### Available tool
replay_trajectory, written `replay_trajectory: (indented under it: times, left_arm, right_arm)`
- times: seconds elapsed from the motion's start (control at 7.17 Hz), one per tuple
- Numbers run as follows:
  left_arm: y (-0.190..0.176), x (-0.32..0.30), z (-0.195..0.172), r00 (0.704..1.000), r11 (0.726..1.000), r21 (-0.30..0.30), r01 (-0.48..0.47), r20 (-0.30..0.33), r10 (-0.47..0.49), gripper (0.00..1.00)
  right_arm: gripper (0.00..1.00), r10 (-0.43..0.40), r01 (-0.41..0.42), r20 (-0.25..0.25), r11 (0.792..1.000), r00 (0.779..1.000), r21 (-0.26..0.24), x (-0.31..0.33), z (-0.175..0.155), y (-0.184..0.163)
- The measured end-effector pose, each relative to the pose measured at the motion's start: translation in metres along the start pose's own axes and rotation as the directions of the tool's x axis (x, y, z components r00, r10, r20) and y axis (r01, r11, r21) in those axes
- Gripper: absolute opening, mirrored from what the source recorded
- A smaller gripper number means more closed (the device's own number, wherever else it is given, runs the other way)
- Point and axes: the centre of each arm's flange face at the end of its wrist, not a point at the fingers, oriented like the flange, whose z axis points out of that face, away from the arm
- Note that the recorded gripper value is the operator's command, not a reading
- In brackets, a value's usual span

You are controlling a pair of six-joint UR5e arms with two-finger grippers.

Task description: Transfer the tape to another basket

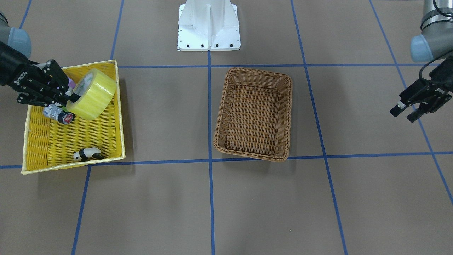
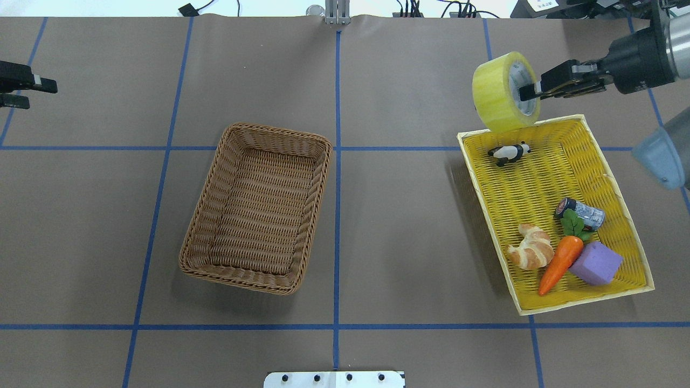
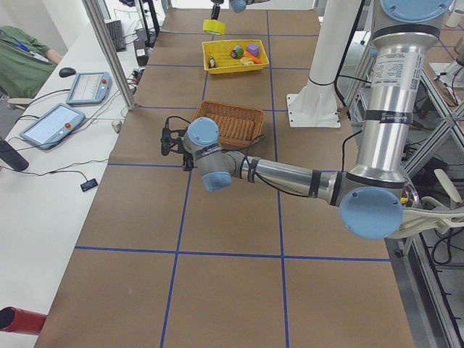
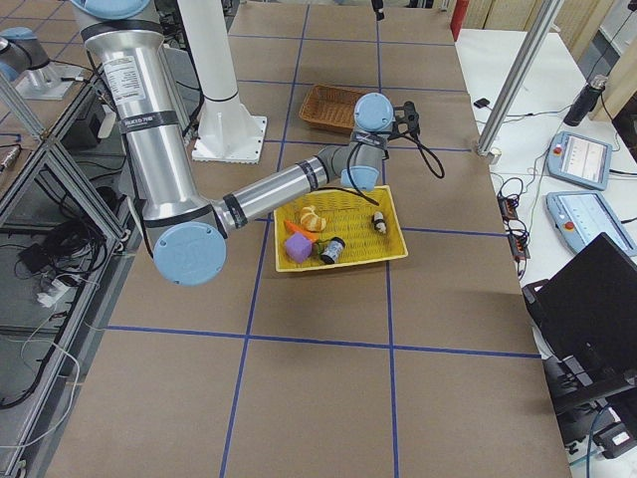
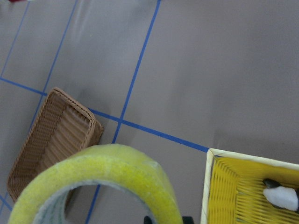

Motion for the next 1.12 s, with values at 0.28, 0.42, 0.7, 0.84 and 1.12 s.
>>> replay_trajectory:
  times: [0.28, 0.42, 0.7, 0.84, 1.12]
  left_arm:
    - [0.025, 0.033, 0.021, 0.992, 0.998, 0.06, -0.023, -0.125, 0.03, 0.98]
    - [0.034, 0.06, 0.028, 0.975, 0.998, 0.046, 0.046, -0.221, -0.034, 0.97]
    - [0.046, 0.133, 0.034, 0.841, 0.943, -0.131, 0.308, -0.425, -0.334, 0.97]
    - [0.056, 0.157, 0.036, 0.754, 0.897, -0.228, 0.379, -0.485, -0.443, 0.97]
    - [0.095, 0.195, 0.055, 0.634, 0.822, -0.398, 0.408, -0.524, -0.569, 0.97]
  right_arm:
    - [0.0, 0.078, -0.089, 0.136, 0.993, 0.988, 0.076, -0.028, 0.015, 0.024]
    - [0.0, 0.124, -0.143, 0.204, 0.986, 0.971, 0.081, -0.05, 0.025, 0.035]
    - [0.0, 0.233, -0.262, 0.332, 0.964, 0.914, 0.045, -0.107, 0.046, 0.054]
    - [0.0, 0.284, -0.307, 0.383, 0.952, 0.879, 0.0, -0.133, 0.057, 0.065]
    - [0.0, 0.347, -0.358, 0.476, 0.931, 0.808, -0.071, -0.175, 0.083, 0.089]
